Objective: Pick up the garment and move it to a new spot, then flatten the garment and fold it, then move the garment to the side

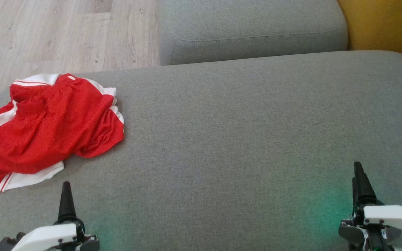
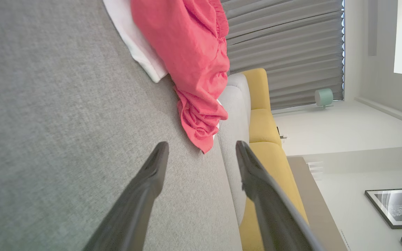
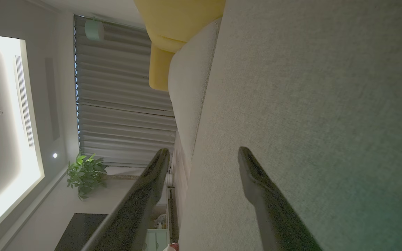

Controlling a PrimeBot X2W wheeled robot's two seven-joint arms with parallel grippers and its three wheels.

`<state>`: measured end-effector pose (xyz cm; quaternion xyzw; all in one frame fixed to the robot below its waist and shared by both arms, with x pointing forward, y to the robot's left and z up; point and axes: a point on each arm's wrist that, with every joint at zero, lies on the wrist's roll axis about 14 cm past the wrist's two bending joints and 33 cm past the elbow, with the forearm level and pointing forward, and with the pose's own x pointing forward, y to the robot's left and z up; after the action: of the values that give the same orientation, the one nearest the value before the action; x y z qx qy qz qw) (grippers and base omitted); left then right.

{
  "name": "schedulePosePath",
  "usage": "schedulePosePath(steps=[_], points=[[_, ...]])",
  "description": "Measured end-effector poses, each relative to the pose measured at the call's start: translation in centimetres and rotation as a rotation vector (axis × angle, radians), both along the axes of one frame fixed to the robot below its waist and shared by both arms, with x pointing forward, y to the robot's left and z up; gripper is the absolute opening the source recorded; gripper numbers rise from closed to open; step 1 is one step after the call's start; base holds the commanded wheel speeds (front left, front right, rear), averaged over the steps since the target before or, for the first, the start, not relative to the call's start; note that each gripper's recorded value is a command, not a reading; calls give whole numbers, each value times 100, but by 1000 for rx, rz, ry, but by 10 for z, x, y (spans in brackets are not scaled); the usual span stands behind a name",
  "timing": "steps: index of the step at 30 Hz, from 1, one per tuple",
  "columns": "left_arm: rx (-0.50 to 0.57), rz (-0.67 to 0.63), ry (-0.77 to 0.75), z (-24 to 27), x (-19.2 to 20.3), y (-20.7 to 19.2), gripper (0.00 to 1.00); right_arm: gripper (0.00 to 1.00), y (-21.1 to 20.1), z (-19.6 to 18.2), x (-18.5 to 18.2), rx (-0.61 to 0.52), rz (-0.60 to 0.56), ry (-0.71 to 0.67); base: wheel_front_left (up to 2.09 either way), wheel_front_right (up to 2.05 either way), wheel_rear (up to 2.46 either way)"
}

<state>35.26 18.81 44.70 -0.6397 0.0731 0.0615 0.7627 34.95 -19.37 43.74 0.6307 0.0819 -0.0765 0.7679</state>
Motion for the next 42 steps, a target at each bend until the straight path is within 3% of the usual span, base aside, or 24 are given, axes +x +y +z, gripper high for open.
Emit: schedulePosePath(steps=[42], points=[[622, -104, -114, 35, 0, -19, 100, 100, 43, 27, 6, -576, 208, -123, 0, 0, 0]])
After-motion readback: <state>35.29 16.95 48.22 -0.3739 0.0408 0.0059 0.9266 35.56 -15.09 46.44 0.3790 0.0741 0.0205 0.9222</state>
